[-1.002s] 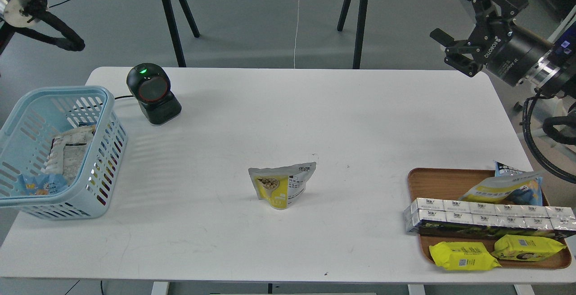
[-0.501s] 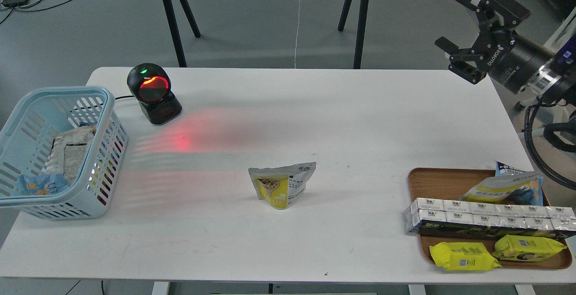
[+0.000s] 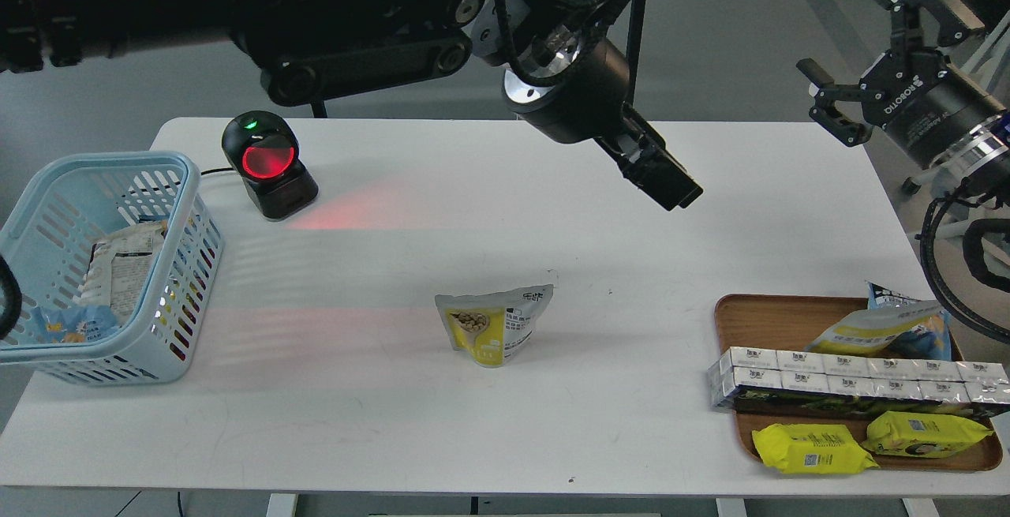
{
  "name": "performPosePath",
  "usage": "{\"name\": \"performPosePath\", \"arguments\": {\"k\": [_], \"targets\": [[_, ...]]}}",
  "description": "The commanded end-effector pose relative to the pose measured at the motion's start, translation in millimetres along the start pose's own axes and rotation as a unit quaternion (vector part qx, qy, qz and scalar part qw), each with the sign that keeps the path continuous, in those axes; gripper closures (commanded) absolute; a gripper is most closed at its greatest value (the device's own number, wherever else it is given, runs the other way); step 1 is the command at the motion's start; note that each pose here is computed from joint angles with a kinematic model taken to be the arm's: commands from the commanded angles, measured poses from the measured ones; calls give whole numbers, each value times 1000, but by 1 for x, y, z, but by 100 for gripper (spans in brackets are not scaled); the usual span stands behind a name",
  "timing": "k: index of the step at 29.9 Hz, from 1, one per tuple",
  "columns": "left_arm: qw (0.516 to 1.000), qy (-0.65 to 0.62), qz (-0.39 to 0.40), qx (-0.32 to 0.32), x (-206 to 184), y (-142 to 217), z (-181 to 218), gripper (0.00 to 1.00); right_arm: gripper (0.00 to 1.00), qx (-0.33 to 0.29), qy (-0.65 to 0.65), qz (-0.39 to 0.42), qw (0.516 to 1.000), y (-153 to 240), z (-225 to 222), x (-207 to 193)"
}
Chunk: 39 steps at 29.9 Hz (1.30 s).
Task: Scan snack and place in basket
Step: 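Reach the left gripper down to the yellow snack bag, then grasp the top of the yellow snack bag with the left gripper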
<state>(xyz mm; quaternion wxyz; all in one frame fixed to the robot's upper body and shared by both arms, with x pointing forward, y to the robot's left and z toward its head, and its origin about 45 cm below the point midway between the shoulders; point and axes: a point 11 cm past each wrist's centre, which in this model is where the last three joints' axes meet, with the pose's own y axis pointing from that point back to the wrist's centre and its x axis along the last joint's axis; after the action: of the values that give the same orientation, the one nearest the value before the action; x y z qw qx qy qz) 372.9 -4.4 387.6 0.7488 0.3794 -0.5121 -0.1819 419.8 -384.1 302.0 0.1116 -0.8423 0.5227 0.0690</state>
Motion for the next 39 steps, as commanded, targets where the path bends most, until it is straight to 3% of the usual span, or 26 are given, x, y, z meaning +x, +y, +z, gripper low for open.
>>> {"name": "performPosePath", "arguments": {"k": [1, 4, 8, 18, 29, 33, 39], "targets": [[1000, 15, -23, -13, -25, 2, 0, 0, 1, 8, -12, 19, 1000, 4, -1, 9], [998, 7, -55, -23, -50, -3, 3, 0, 1, 8, -11, 21, 1000, 5, -2, 10], [993, 5, -116, 16, -95, 1, -25, 0, 1, 8, -12, 19, 1000, 5, -3, 9], [990, 62, -124, 9, -149, 1, -51, 0, 1, 7, -16, 16, 1000, 4, 0, 6], [987, 111, -107, -38, -179, -22, -44, 2, 1, 6, -15, 18, 1000, 5, 0, 8], [990, 105, -83, -44, -181, -30, -43, 9, 1, 4, -15, 20, 1000, 7, 2, 9], [994, 85, -55, -44, -183, -37, -45, 40, 1, 0, -18, 22, 1000, 9, 6, 9]]}}
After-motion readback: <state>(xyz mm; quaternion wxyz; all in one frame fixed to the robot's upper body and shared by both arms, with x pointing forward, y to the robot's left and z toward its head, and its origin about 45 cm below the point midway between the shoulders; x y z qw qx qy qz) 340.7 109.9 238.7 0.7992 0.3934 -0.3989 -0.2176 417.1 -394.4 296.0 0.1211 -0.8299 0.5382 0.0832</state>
